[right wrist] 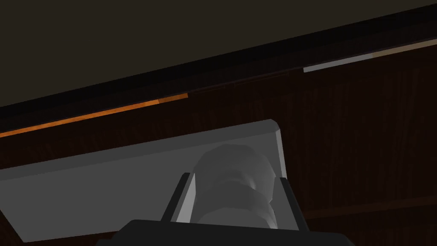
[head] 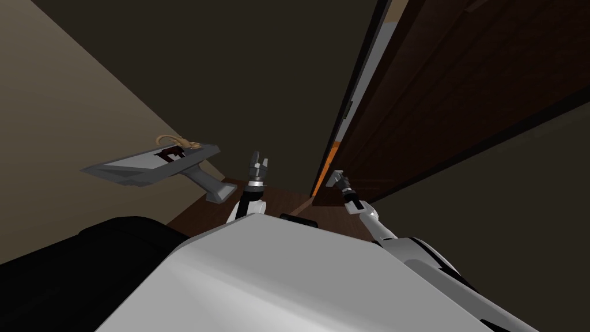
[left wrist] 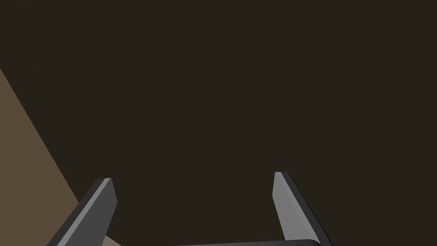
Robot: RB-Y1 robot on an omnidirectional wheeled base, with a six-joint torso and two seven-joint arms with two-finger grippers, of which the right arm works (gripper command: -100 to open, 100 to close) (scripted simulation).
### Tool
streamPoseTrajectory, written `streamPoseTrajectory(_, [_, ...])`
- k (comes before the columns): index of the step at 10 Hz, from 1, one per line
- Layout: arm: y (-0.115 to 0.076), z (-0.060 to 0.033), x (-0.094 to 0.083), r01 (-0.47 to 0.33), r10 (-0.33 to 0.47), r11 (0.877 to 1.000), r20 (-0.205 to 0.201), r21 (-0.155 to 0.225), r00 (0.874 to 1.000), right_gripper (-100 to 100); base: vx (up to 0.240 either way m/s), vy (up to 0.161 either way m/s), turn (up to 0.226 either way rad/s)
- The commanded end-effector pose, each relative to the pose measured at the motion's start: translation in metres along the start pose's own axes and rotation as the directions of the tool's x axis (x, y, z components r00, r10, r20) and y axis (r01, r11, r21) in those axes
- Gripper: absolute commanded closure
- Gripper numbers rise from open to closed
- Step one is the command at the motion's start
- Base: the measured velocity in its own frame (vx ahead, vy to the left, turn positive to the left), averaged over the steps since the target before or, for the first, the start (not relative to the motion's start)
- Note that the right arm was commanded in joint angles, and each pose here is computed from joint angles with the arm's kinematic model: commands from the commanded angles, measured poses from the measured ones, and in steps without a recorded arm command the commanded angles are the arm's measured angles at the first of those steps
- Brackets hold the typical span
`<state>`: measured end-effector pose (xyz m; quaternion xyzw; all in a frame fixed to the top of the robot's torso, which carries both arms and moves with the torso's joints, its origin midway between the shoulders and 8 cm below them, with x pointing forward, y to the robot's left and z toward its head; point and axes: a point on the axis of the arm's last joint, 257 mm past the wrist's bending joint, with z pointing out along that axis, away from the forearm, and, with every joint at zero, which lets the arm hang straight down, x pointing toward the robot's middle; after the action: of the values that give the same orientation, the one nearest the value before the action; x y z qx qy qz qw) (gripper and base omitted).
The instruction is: Pull the door open
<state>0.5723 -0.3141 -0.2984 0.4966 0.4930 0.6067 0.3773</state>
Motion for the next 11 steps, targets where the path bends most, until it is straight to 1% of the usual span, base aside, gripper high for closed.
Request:
streamPoseTrajectory(1, [-0.002, 0.0025, 0.005, -0.057, 0.057, 0.998, -0.007, 0.004, 0.998, 100, -0.013, -0.024, -0.024])
streamPoseTrajectory(2, [-0.003, 0.0050, 0.010, -0.087, 0.087, 0.996, -0.014, 0.007, 0.996, 100, -0.027, -0.041, -0.041])
streamPoseTrajectory(3, [-0.003, 0.0050, 0.010, -0.105, 0.106, 0.994, -0.014, 0.008, 0.994, 100, -0.025, -0.026, -0.006])
streamPoseTrajectory(4, [-0.004, 0.0076, 0.014, -0.144, 0.144, 0.990, -0.021, 0.011, 0.989, 100, -0.025, -0.021, -0.027])
streamPoseTrajectory(5, [-0.004, 0.0076, 0.014, -0.152, 0.152, 0.988, -0.021, 0.011, 0.988, 100, -0.021, -0.016, -0.010])
streamPoseTrajectory(6, [-0.005, 0.0100, 0.019, -0.194, 0.194, 0.981, -0.027, 0.016, 0.981, 100, -0.020, -0.025, -0.019])
streamPoseTrajectory(7, [-0.005, 0.0100, 0.019, -0.198, 0.198, 0.980, -0.027, 0.016, 0.980, 100, -0.017, -0.021, -0.013])
streamPoseTrajectory(8, [-0.006, 0.0124, 0.023, -0.241, 0.242, 0.970, -0.033, 0.021, 0.970, 100, -0.019, -0.024, -0.031])
streamPoseTrajectory(9, [-0.006, 0.0124, 0.023, -0.243, 0.243, 0.970, -0.033, 0.021, 0.969, 100, -0.014, -0.019, -0.011])
streamPoseTrajectory(10, [-0.007, 0.0147, 0.028, -0.285, 0.286, 0.958, -0.038, 0.026, 0.957, 100, -0.017, -0.020, -0.022])
streamPoseTrajectory(11, [-0.007, 0.0147, 0.028, -0.287, 0.288, 0.957, -0.038, 0.027, 0.957, 100, -0.020, -0.018, -0.008])
